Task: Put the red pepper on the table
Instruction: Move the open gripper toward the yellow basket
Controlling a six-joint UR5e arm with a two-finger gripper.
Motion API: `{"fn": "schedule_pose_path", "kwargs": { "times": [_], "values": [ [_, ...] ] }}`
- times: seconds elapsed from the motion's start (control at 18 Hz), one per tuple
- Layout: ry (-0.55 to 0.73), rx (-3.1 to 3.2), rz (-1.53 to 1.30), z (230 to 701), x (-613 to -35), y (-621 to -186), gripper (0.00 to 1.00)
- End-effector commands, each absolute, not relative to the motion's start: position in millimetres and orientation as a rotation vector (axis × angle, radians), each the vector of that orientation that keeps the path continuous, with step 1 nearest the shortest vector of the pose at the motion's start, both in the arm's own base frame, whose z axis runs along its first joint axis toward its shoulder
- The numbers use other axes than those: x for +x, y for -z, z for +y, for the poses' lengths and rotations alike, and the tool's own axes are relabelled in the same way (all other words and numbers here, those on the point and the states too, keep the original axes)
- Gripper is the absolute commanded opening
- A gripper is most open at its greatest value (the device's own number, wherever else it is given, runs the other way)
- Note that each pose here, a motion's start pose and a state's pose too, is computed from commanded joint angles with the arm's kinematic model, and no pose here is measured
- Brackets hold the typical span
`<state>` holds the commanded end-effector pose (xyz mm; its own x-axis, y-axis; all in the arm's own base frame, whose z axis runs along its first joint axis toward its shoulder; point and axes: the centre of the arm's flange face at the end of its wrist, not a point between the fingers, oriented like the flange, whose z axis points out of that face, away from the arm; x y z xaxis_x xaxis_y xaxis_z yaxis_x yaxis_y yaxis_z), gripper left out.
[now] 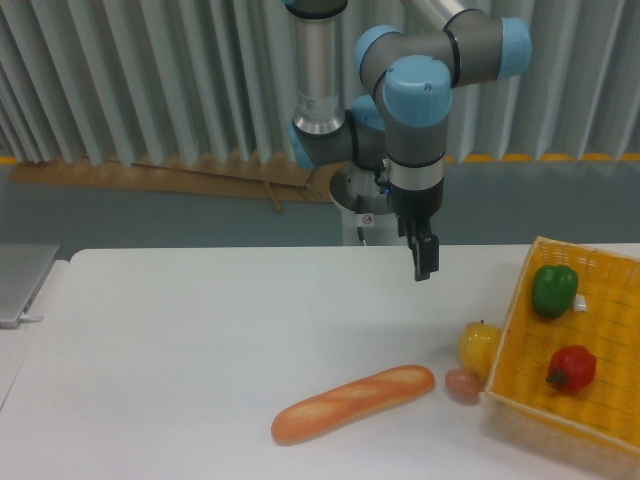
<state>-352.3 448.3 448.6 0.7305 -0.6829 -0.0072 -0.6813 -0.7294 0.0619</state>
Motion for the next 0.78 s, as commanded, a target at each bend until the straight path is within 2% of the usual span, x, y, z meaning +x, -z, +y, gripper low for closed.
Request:
{"fn": "schedule_pose_path", "kwargs": {
  "times": [0.78],
  "values": [
    [0.089,2.853,-1.106,434.5,-351.2,-440.3,1.00]
  ]
}}
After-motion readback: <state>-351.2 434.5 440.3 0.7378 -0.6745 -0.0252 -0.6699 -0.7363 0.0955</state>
